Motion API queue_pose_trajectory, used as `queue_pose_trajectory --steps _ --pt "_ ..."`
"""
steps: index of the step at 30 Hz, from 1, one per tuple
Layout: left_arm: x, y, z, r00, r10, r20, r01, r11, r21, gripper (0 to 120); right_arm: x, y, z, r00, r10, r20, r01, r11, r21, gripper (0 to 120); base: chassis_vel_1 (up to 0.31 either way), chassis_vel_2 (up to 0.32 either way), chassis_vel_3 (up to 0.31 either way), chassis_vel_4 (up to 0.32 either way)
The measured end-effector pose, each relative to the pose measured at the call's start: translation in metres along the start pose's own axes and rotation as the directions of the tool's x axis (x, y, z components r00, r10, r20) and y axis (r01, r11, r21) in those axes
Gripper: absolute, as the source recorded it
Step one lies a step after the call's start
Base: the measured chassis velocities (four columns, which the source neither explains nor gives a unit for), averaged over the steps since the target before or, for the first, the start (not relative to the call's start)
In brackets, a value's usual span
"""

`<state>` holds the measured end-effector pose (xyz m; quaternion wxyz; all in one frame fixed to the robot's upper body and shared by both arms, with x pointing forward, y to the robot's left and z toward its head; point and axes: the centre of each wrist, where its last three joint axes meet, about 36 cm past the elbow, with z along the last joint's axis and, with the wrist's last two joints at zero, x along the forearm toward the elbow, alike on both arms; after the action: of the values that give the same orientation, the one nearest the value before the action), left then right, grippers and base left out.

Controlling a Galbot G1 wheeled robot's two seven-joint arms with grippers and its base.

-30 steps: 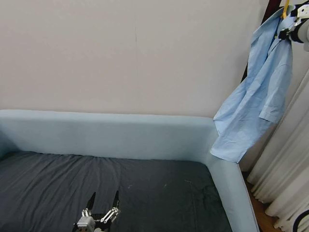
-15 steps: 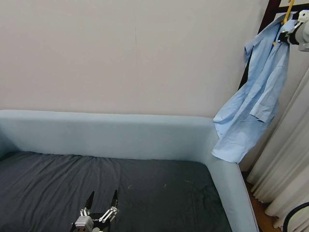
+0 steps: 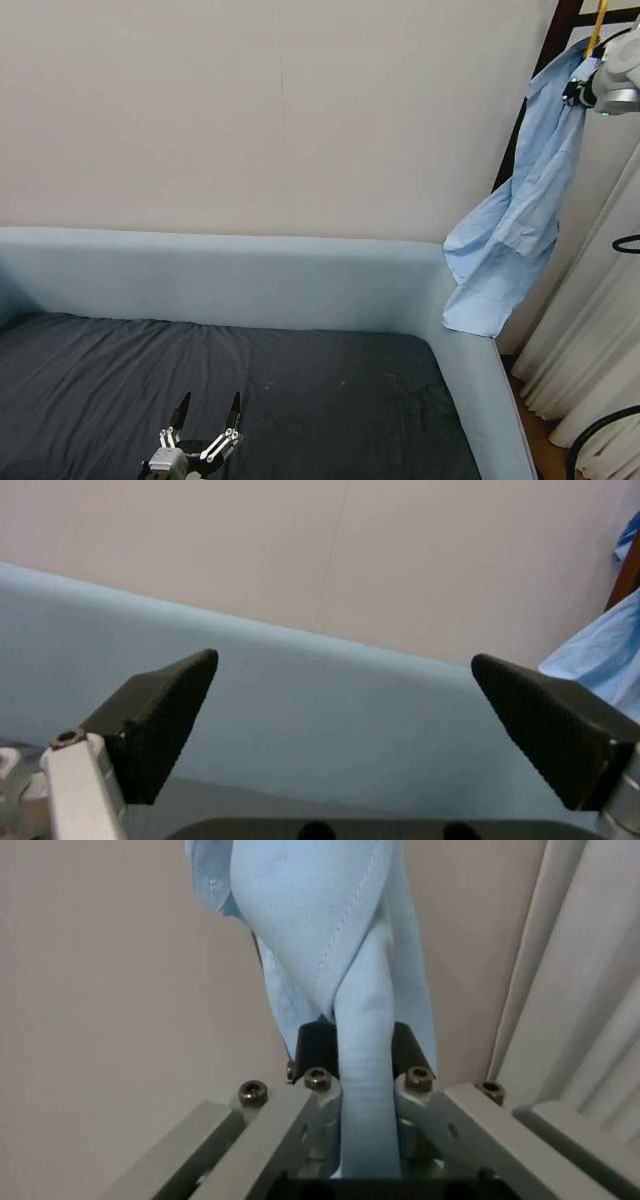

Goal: Pick up the clothes from the sofa and hang them on the clothes hanger.

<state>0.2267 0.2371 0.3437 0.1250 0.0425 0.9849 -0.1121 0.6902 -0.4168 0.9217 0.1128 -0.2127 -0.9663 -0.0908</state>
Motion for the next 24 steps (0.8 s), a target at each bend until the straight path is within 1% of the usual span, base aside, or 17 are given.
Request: queue_pose_trajectory --steps 8,16,20,21,22,24 --pt "0.0 -0.001 -0.001 1.0 -0.001 0.005 0.001 1.0 0.001 100 -0.004 0.008 0.001 1.0 0.001 0.004 -0.001 1.0 0.017 1 0.0 0.0 0.0 0.0" --pt "0.001 -0.001 -0.003 1.0 -0.008 0.012 0.008 1.0 0.002 100 -0.002 0.025 -0.014 1.0 -0.005 0.014 0.005 1.0 -0.011 1 0.0 0.0 0.0 0.0" --pt "0.004 0.0 -0.003 1.0 -0.011 0.013 0.011 1.0 0.003 100 0.002 0.028 -0.021 1.0 -0.013 0.017 0.013 1.0 -0.027 2 0.0 0.0 0.0 0.0" --pt "0.005 0.0 -0.003 1.0 -0.012 0.014 0.012 1.0 0.004 100 0.003 0.028 -0.022 1.0 -0.014 0.018 0.015 0.999 -0.03 7 0.0 0.0 0.0 0.0" --pt "0.005 0.0 -0.003 1.0 -0.012 0.014 0.012 1.0 0.004 100 0.003 0.028 -0.022 1.0 -0.014 0.018 0.015 0.999 -0.03 7 0.0 0.0 0.0 0.0" --pt "0.006 0.001 -0.003 1.0 -0.012 0.016 0.012 1.0 0.002 100 0.005 0.029 -0.024 1.0 -0.018 0.022 0.019 0.999 -0.034 15 0.0 0.0 0.0 0.0"
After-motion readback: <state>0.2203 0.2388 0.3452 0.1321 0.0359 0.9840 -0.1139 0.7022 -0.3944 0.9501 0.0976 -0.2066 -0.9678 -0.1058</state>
